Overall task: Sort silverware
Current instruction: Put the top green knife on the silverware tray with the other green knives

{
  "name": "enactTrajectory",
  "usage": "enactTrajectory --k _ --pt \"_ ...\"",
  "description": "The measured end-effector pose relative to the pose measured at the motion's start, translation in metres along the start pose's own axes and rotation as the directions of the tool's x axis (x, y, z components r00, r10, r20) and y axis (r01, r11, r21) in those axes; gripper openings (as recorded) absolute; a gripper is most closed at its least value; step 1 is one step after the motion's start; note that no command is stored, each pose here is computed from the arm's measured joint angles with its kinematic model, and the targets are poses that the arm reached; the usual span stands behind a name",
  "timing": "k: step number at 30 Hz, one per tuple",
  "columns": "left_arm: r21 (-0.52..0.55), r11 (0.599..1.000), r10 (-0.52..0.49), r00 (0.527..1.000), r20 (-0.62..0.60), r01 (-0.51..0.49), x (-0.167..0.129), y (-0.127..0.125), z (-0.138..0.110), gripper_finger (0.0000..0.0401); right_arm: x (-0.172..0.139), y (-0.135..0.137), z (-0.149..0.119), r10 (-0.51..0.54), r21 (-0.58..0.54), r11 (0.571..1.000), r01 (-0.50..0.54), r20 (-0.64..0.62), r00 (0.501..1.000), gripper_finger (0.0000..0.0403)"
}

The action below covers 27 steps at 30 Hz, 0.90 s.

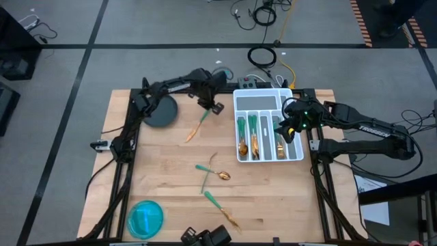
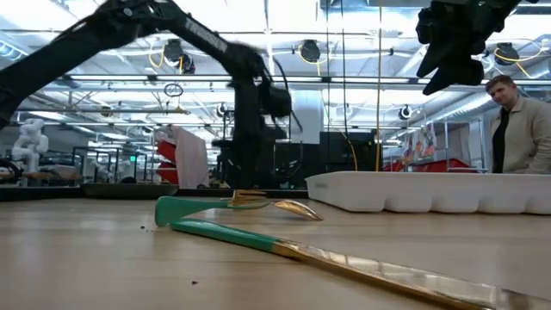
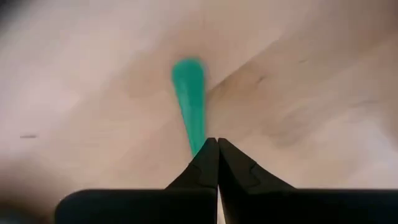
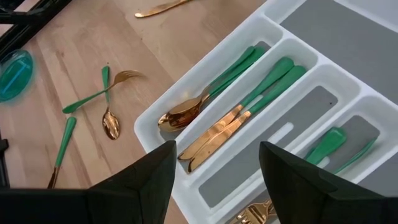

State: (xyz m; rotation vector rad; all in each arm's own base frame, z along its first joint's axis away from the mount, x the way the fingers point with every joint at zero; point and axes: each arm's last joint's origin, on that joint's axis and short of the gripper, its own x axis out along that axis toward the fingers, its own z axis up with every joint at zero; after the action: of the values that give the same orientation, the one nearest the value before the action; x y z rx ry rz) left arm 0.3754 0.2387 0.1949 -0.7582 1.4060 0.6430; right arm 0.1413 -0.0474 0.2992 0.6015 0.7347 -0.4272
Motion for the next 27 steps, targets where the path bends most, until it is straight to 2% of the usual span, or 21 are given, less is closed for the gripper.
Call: enactTrajectory --k 3,6,8,13,17,20,23,27 --pt "0.007 1.0 0.004 0.998 0.066 -0.004 -0.028 -0.002 -0.003 0.0001 0.0 0.0 0.0 0.0 -0.011 1.0 0.0 0.0 1.0 0.0224" --pt "0.017 1.0 -0.002 0.997 0.079 0.001 -0.055 -0.003 -0.015 0.0001 0.0 0.0 0.0 0.002 -0.02 1.0 -0.002 0.004 1.0 0.0224" --pt "0.022 1.0 0.0 0.994 0.109 -0.002 -0.081 -0.002 -0.029 0.0001 0.0 0.001 0.001 0.009 -0.02 1.0 -0.009 0.011 1.0 0.0224" --pt "-0.013 0.991 0.131 0.966 0.223 -0.132 -0.134 -0.003 -0.065 0.0 0.0 0.003 0.004 0.037 -0.031 0.999 -0.036 0.029 0.999 0.0224" --pt "0.02 0.991 0.119 0.95 0.289 -0.13 -0.161 -0.012 -0.09 0.0016 0.002 0.003 0.005 0.044 -0.032 0.999 -0.043 0.03 0.999 0.0224" --pt "0.082 0.984 0.131 0.95 0.283 -0.16 -0.161 -0.022 -0.102 0.005 0.004 0.003 0.005 0.046 -0.035 0.998 -0.045 0.019 0.999 0.0224" --pt "0.125 0.966 0.189 0.948 0.256 -0.227 -0.148 -0.026 -0.107 0.0089 0.008 0.004 0.006 0.057 -0.038 0.998 -0.057 -0.006 0.998 0.0224" --pt "0.095 0.975 0.181 0.964 0.194 -0.202 -0.112 -0.019 -0.101 0.0137 0.014 0.005 0.007 0.059 -0.036 0.998 -0.06 -0.035 0.998 0.0224"
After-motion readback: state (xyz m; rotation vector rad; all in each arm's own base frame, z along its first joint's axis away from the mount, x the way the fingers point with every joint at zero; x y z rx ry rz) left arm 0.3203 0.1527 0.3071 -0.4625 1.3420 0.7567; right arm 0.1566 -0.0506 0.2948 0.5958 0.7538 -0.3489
